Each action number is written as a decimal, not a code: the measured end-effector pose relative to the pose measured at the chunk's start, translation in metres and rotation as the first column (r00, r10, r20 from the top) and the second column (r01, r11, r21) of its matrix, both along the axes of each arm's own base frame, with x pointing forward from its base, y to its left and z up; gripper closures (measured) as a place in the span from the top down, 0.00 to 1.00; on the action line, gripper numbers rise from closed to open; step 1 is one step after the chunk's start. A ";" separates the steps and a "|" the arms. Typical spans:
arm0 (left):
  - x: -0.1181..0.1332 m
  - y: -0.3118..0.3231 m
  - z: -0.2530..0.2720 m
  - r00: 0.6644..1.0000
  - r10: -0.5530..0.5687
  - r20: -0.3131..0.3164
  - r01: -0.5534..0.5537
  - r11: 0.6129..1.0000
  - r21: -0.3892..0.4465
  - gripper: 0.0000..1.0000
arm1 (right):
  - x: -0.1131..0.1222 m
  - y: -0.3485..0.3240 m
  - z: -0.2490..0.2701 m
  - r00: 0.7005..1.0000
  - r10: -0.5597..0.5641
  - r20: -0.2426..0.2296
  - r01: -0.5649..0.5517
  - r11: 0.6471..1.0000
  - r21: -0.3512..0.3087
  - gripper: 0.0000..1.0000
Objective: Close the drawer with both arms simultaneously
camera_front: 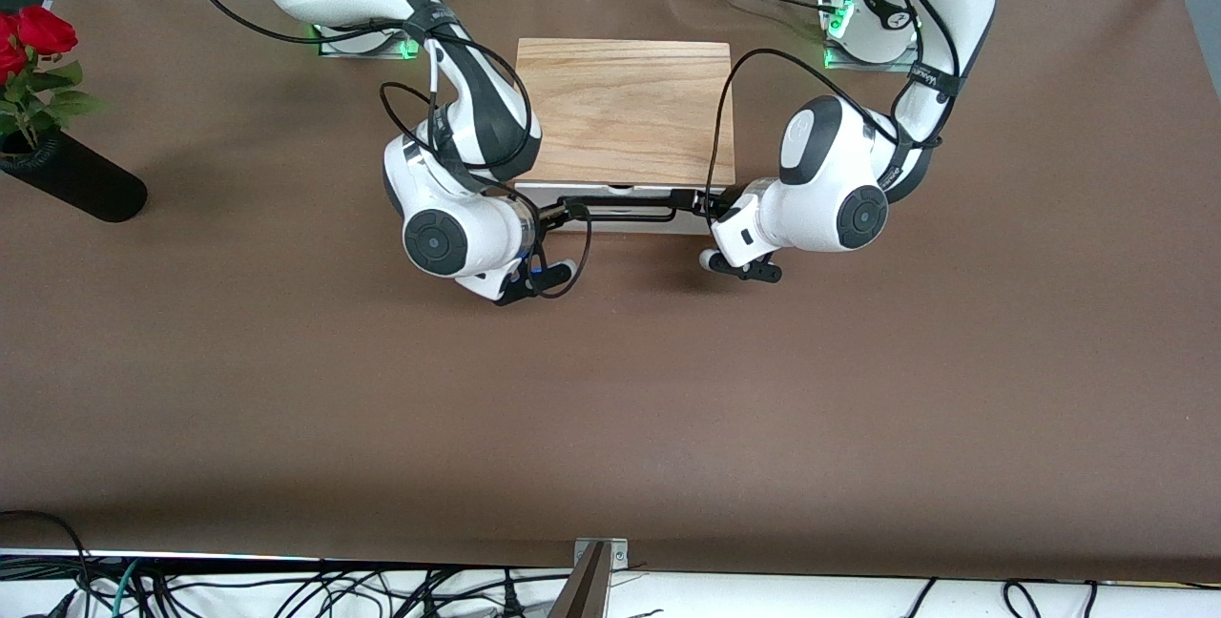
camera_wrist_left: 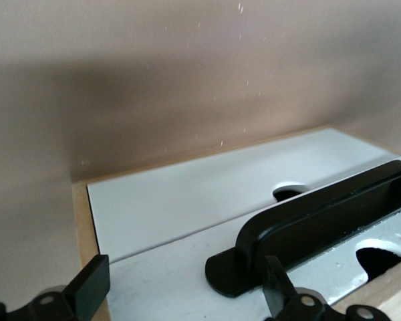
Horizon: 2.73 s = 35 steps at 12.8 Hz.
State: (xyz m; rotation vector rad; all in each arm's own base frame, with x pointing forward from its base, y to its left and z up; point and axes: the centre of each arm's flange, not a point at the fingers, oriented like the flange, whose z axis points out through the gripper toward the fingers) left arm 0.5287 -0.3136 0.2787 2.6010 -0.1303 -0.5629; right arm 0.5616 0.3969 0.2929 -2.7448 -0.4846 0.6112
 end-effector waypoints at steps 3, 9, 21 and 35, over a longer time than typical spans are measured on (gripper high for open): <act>0.000 0.003 0.000 1.000 0.001 -0.009 -0.001 1.000 -0.001 1.00 | -0.008 0.003 0.000 0.999 0.024 -0.042 -0.025 1.000 -0.010 1.00; 0.013 0.034 0.014 0.999 0.044 -0.014 -0.044 0.999 -0.008 1.00 | -0.007 0.001 -0.002 0.999 0.023 -0.047 -0.024 1.000 -0.012 1.00; 0.062 0.192 0.191 0.892 0.202 0.404 -0.235 0.972 0.032 1.00 | 0.102 -0.098 0.085 0.951 -0.175 0.254 0.181 0.983 -0.002 1.00; 0.029 0.248 0.273 0.886 -0.093 0.455 -0.132 0.889 0.439 1.00 | 0.109 -0.308 0.255 0.851 -0.286 0.440 0.385 0.910 -0.153 1.00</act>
